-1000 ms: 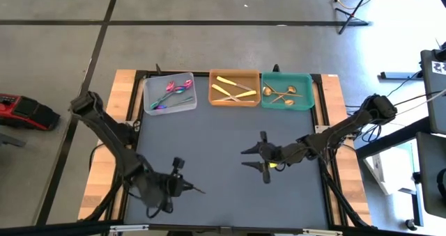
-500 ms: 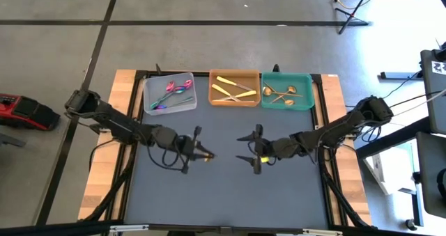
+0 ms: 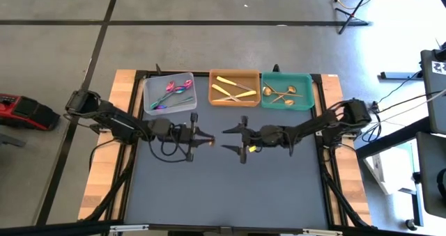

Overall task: Sort silverware by color (type)
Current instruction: Put the golden spoon into the green bin

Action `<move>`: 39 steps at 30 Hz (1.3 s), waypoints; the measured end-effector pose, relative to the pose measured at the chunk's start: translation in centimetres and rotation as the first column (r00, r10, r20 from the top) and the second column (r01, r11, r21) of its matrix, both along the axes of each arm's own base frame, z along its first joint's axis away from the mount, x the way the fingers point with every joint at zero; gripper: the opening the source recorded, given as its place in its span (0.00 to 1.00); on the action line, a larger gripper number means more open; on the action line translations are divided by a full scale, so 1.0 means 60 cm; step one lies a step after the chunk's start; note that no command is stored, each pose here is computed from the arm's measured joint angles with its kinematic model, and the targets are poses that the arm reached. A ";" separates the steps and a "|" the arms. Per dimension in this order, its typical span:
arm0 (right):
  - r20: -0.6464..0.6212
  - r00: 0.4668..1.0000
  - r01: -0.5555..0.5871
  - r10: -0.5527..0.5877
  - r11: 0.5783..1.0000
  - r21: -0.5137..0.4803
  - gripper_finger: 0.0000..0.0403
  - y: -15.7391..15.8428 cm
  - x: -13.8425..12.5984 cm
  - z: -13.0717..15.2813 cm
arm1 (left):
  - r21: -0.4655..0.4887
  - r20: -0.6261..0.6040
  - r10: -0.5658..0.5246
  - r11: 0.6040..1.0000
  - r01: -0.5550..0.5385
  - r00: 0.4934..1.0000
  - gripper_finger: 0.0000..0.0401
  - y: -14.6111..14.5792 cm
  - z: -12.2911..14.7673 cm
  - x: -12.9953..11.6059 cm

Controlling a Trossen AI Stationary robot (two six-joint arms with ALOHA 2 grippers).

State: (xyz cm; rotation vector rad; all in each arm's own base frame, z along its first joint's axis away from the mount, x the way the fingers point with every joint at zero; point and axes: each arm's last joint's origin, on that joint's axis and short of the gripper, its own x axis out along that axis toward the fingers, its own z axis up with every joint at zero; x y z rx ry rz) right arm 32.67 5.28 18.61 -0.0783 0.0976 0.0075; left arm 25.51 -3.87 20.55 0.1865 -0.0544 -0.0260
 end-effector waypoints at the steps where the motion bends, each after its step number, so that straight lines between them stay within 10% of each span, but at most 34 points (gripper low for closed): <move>1: 0.010 1.000 -0.005 0.005 1.000 -0.001 0.62 -0.001 0.005 0.000 | -0.001 0.006 0.007 1.000 -0.007 1.000 0.05 0.003 0.001 0.000; 13: 0.060 0.998 0.039 -0.035 0.997 -0.073 0.52 -0.013 0.071 0.007 | -0.003 0.009 -0.005 1.000 0.005 1.000 0.06 0.019 0.002 0.003; 25: 0.067 0.997 -0.024 0.033 0.991 -0.134 0.02 -0.017 0.073 0.009 | -0.026 -0.004 -0.022 0.999 0.022 1.000 0.06 0.016 0.000 0.003; 39: 0.061 0.997 -0.046 0.053 0.992 -0.115 0.05 -0.022 0.073 0.008 | -0.032 -0.007 -0.025 0.999 0.025 1.000 0.06 0.016 0.000 0.003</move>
